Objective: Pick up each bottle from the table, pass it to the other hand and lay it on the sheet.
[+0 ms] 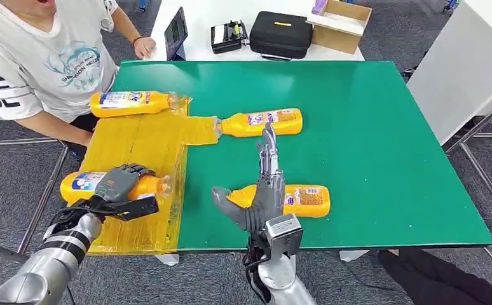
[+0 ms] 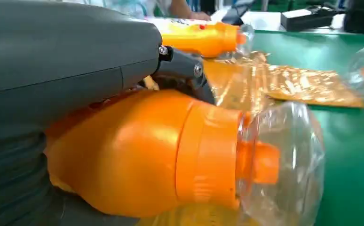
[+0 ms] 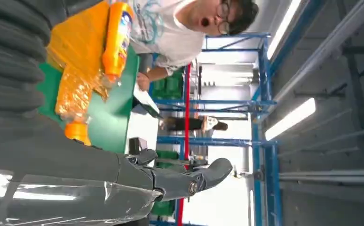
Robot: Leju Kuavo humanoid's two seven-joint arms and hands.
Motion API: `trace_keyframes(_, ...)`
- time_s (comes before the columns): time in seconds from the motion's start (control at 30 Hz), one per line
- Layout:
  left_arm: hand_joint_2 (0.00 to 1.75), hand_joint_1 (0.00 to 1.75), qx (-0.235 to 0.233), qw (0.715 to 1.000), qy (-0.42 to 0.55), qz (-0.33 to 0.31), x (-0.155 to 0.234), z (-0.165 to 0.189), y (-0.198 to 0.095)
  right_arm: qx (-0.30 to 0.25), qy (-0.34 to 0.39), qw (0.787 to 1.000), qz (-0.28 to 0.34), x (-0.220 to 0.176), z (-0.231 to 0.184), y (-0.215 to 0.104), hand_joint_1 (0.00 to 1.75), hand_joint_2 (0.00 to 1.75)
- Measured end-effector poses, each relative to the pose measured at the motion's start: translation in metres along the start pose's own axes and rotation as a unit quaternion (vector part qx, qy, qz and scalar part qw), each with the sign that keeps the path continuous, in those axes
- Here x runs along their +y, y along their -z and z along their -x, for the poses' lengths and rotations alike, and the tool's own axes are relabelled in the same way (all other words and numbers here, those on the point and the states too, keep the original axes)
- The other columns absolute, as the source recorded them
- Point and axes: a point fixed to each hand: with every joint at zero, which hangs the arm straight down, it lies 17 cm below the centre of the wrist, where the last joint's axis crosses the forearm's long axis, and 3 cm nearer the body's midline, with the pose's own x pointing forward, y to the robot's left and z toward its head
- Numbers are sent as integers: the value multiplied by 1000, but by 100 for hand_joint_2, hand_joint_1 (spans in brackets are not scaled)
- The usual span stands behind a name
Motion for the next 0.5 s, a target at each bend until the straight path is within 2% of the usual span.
trace_keyframes(0.17,0,23,-14,998,-61,29,-19,-7,-9,13,4,1000,-3,4,8,-3,0,175)
trace_keyframes(0.2,0,5,-15,997,-63,31,-21,-8,-9,14,3,1000,-4,4,10,-4,0,175)
trace_keyframes(0.23,0,0,-15,997,-64,31,-22,-8,-9,16,4,1000,-4,4,11,-4,0,175)
trace_keyframes(0.33,0,0,-14,997,-66,32,-23,-7,-10,20,4,1000,-3,4,14,-5,0,175)
trace_keyframes(0.5,0,0,-32,991,-124,42,-27,-16,-15,31,7,999,-5,4,21,-7,0,175)
